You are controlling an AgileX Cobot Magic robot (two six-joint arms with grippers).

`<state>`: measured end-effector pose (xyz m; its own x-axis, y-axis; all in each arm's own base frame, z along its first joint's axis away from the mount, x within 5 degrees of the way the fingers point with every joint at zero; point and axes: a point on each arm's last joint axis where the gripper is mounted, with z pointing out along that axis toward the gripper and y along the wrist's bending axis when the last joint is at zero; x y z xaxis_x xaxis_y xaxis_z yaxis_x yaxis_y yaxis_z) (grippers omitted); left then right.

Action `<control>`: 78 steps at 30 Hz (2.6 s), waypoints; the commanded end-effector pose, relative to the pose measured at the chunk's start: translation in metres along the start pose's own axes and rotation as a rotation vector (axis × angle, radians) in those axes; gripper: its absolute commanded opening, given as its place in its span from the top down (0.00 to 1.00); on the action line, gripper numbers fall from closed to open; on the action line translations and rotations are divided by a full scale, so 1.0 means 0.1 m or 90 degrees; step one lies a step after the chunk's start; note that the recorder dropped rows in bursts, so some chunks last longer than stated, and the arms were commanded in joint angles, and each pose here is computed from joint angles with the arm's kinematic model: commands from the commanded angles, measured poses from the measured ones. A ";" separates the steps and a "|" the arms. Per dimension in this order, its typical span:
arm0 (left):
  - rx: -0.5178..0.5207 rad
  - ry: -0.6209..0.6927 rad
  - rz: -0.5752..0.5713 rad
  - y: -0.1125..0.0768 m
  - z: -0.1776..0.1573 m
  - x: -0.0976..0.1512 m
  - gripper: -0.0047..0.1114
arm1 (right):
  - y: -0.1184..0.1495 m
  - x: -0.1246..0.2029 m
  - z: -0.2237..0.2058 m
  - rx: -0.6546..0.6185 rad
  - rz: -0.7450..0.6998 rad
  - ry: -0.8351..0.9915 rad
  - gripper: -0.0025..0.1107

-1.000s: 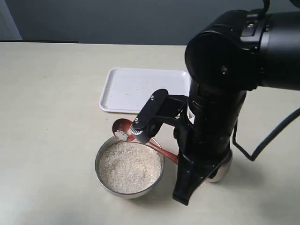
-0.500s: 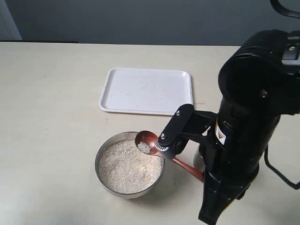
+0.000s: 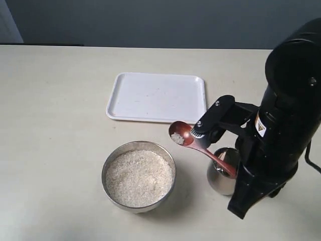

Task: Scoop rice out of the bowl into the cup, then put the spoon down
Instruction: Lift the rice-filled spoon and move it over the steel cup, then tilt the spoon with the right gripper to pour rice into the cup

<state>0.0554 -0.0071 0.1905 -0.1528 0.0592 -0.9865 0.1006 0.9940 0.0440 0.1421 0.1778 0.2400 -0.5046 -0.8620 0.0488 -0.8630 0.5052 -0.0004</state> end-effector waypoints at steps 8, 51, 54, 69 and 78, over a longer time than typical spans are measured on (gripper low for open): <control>0.001 -0.011 0.001 0.00 -0.01 -0.02 0.96 | -0.10 0.31 -0.04 0.007 0.042 -0.020 0.97; 0.001 -0.011 0.001 0.00 -0.01 -0.02 0.96 | -0.23 0.71 0.27 0.140 0.072 0.071 0.97; 0.001 -0.011 0.001 0.00 -0.01 -0.02 0.96 | -0.24 0.70 0.29 0.141 0.070 0.081 0.97; -0.001 -0.011 0.001 0.00 -0.01 -0.02 0.96 | -0.28 0.66 0.34 0.165 0.053 0.104 0.97; -0.001 -0.011 0.001 0.00 -0.01 -0.02 0.96 | -0.29 0.66 0.33 0.174 0.049 0.105 0.97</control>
<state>0.0554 -0.0071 0.1905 -0.1528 0.0592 -0.9865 0.1006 0.9940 0.0440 0.1318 0.1054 0.2101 -0.5785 -0.7908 0.1998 -0.8088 0.5245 -0.2661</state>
